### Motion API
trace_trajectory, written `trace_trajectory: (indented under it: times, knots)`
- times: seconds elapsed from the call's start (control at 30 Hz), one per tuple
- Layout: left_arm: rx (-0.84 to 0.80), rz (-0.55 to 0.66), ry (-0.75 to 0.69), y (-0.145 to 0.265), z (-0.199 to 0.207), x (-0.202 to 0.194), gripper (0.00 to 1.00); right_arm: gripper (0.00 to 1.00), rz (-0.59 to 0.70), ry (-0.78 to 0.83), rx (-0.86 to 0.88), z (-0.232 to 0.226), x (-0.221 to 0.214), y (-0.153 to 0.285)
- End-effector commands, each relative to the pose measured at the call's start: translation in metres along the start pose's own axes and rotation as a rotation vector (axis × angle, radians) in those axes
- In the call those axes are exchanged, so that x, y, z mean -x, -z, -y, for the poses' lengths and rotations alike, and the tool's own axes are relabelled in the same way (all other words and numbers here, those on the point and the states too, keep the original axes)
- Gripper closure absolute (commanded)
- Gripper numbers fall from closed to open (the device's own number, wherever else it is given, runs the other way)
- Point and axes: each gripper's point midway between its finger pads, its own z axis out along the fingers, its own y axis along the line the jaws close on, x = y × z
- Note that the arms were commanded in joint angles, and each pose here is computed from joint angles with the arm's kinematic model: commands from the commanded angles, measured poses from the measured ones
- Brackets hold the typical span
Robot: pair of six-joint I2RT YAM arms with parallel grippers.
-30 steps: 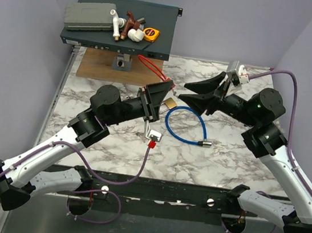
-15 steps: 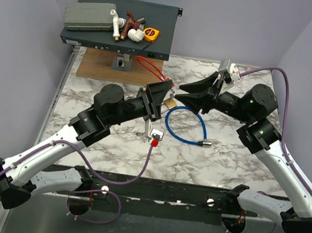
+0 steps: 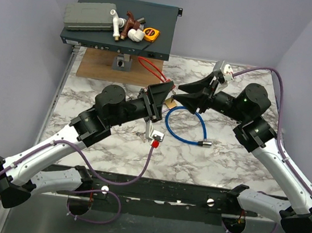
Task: Unlock with the key
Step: Unlock the lock.
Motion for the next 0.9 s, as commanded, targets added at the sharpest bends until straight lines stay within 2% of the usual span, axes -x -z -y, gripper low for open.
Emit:
trace_trajectory:
  times: [0.0,0.3,0.33,0.87]
  knots:
    - [0.056,-0.023,-0.028,0.003,-0.021,-0.006,1.0,0.57,0.024,0.023,-0.017,0.005,0.006,-0.002]
    - [0.075,-0.022,-0.031,0.002,-0.026,-0.005,1.0,0.97,0.024,0.018,-0.013,0.006,0.004,-0.003]
    - [0.076,-0.024,-0.03,0.002,-0.026,-0.006,1.0,0.99,0.024,0.016,-0.011,0.006,0.004,-0.004]
    - [0.092,0.012,-0.001,-0.004,-0.032,0.003,1.0,0.99,0.046,0.02,-0.019,0.015,0.005,-0.014]
